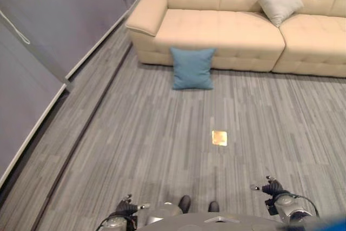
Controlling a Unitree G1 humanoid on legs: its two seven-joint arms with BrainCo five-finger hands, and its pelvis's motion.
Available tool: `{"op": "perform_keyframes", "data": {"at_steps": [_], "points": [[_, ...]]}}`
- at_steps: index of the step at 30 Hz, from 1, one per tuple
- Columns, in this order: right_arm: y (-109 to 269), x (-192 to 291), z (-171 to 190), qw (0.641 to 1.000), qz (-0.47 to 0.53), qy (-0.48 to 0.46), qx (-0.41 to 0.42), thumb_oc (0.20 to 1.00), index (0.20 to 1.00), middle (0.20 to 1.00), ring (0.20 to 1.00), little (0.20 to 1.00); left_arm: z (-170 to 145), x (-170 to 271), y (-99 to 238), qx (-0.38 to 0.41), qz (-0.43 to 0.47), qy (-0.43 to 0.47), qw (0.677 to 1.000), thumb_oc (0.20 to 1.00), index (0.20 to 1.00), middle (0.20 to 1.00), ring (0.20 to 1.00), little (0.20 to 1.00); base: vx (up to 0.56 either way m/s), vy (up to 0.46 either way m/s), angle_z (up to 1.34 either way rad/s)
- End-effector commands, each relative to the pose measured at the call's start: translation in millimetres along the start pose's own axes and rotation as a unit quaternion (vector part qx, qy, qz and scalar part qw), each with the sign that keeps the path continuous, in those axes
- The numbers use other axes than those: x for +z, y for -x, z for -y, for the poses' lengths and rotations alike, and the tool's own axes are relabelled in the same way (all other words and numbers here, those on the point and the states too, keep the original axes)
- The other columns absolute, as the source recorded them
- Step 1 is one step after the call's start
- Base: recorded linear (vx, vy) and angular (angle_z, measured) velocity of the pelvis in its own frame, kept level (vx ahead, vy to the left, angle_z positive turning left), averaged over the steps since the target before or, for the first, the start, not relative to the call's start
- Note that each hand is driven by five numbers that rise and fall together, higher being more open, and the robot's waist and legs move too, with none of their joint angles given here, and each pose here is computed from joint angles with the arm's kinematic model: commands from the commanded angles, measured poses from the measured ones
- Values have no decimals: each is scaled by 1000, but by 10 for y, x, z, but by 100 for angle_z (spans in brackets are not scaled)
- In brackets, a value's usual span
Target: Pick up all the scattered cushions and arrange them neatly on the sofa.
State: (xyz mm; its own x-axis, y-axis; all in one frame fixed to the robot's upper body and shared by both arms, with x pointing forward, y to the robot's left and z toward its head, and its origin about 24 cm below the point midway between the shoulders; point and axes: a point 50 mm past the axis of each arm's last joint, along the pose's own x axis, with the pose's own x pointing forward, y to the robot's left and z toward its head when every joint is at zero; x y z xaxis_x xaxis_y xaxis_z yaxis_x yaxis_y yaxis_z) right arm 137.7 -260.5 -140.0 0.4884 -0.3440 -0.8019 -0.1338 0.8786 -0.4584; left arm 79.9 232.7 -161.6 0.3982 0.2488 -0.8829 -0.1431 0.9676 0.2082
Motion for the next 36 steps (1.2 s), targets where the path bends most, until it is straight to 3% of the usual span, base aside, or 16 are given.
{"op": "perform_keyframes", "data": {"at_steps": [1,22,28,36], "points": [[-11,55,11,1000,8,17,-6,1000,1000,1000,1000,1000,-86,85,-30,19,3,-9,1000,1000,1000,1000,1000,1000,31,42,-5],[-28,511,-184,997,69,39,15,1000,1000,1000,1000,1000,-362,36,-12,54,-8,14,998,1000,1000,1000,1000,1000,-1,68,-9],[-23,678,-166,994,100,31,11,1000,1000,1000,1000,1000,-307,179,-42,51,13,4,999,1000,1000,1000,1000,1000,137,0,39],[8,435,-200,996,82,8,15,1000,1000,1000,1000,1000,-192,223,-54,33,21,-33,999,1000,1000,1000,1000,1000,292,-110,90]]}}
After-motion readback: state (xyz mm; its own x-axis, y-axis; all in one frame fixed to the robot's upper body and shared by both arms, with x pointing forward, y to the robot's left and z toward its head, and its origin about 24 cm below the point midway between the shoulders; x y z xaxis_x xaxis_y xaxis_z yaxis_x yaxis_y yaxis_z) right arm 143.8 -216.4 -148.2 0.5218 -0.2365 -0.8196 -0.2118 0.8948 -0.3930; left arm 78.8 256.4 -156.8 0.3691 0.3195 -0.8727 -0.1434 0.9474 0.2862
